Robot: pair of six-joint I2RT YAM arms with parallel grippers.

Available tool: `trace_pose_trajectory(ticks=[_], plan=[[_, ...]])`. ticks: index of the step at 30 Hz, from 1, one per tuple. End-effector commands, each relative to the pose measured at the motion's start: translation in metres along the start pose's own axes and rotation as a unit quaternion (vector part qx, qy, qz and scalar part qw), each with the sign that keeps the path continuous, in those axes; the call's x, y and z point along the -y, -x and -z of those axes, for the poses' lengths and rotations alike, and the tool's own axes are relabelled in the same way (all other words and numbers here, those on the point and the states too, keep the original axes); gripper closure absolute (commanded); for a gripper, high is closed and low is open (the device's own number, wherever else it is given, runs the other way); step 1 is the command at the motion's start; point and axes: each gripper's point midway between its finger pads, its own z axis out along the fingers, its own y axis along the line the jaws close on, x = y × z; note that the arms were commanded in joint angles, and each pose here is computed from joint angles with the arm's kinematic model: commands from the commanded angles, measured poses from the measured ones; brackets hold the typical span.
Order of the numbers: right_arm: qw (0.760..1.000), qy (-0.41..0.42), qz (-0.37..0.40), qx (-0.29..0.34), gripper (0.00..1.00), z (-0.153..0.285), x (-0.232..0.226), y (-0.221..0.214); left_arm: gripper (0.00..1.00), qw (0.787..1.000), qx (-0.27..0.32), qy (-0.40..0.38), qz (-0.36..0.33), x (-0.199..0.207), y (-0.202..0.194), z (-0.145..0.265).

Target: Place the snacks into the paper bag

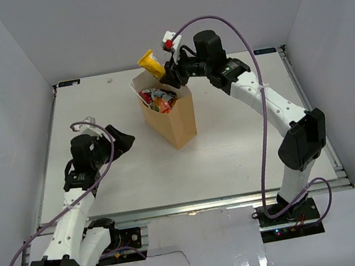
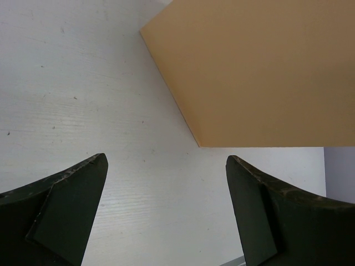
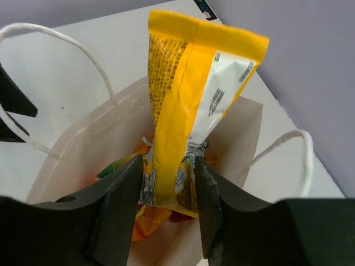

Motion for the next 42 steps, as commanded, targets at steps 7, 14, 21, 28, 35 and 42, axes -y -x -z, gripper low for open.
trace_pose_trajectory(ticks=[7,14,21,28,35,42], plan=[[0.999,-0.024,0.020,0.030,0.22,0.029,-0.006,0.033,0.02,0.999,0.039,0.001,-0.012,0.012,0.024,0.019],[0.985,-0.169,0.010,0.032,0.10,0.104,0.035,0.053,0.02,0.991,0.124,0.000,-0.051,0.040,0.083,0.051],[0.931,-0.338,-0.127,-0.051,0.10,0.209,0.098,-0.066,0.02,0.984,0.162,-0.002,-0.075,0.051,0.103,0.071],[0.852,-0.492,-0.159,-0.087,0.10,0.295,0.087,-0.126,0.02,0.980,0.177,-0.011,-0.094,0.059,0.111,0.080],[0.827,-0.531,-0.166,-0.086,0.10,0.326,0.072,-0.141,0.02,0.979,0.175,-0.025,-0.099,0.066,0.111,0.083],[0.823,-0.539,-0.160,-0.077,0.10,0.334,0.070,-0.134,0.02,0.980,0.171,-0.031,-0.099,0.067,0.108,0.082]])
